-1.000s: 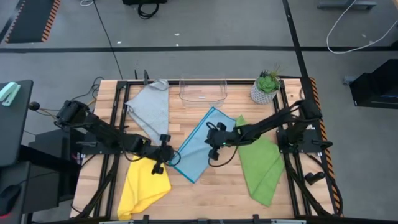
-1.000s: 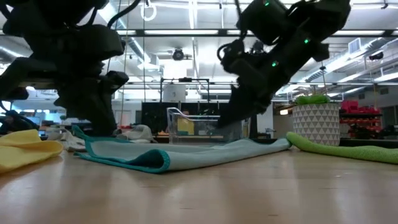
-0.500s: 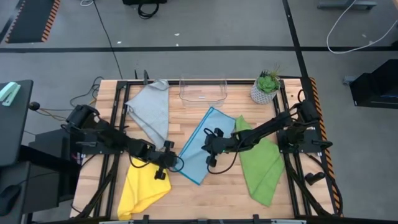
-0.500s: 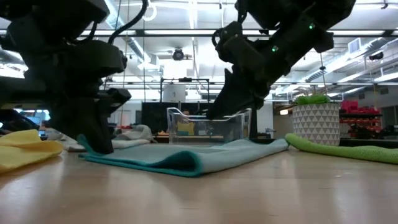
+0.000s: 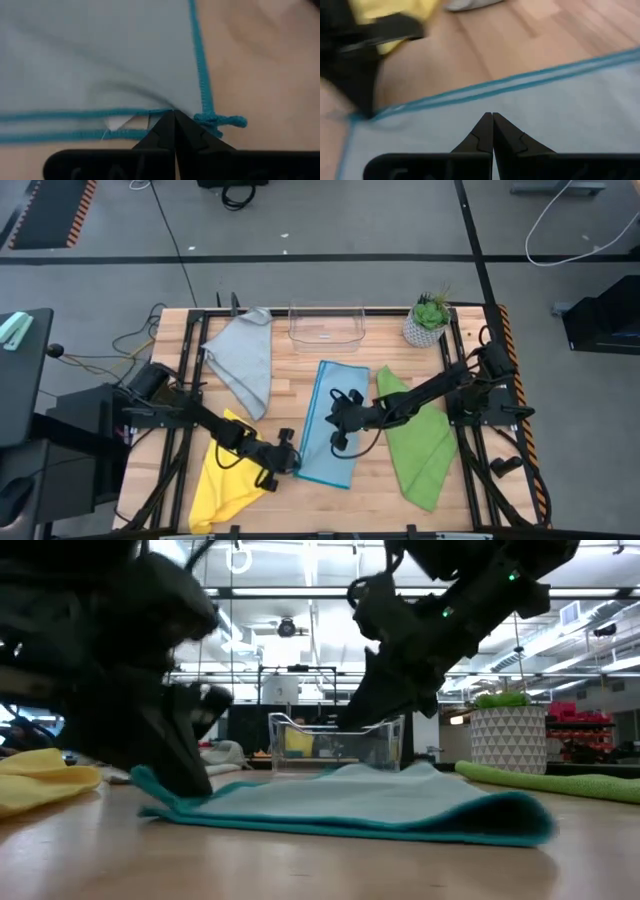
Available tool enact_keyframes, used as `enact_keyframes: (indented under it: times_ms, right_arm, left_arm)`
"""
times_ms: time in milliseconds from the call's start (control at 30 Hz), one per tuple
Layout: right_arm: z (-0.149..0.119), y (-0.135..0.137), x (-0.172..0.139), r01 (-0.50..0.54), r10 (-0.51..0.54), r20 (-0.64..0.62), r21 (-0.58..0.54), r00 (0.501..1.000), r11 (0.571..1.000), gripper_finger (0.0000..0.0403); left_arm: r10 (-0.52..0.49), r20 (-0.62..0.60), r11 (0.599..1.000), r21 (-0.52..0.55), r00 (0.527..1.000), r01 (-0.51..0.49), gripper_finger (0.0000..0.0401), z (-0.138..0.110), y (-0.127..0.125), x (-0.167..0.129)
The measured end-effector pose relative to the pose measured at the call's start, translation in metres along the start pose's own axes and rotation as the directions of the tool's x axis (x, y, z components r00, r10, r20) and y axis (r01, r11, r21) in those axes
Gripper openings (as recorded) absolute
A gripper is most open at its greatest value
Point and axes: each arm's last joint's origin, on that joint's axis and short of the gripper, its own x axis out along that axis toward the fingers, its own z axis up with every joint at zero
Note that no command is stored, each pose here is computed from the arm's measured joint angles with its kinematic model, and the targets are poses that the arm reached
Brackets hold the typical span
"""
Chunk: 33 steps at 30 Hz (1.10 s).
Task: Fold microfiber towels
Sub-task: Fold the blue microfiber towel
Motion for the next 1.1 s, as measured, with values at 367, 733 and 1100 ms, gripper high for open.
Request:
enact_keyframes:
  times_ms: [367, 733, 1100]
  right_arm:
    - [0.022, -0.060, 0.028, 0.187, -0.190, 0.013, 0.136, 0.982, 0.973, 0.0009]
    - [0.030, -0.086, 0.033, 0.259, -0.261, -0.008, 0.154, 0.965, 0.953, 0.0009]
    - [0.032, -0.086, 0.033, 0.255, -0.260, 0.011, 0.159, 0.965, 0.954, 0.0009]
  left_arm:
    - [0.046, 0.197, 0.991, -0.132, 0.979, -0.020, 0.0003, 0.005, 0.027, -0.046]
    - [0.180, 0.718, 0.935, -0.337, 0.672, 0.110, 0.0003, -0.034, 0.066, -0.112]
    - [0.228, 0.722, 0.935, -0.349, 0.653, 0.060, 0.0005, -0.044, 0.076, -0.118]
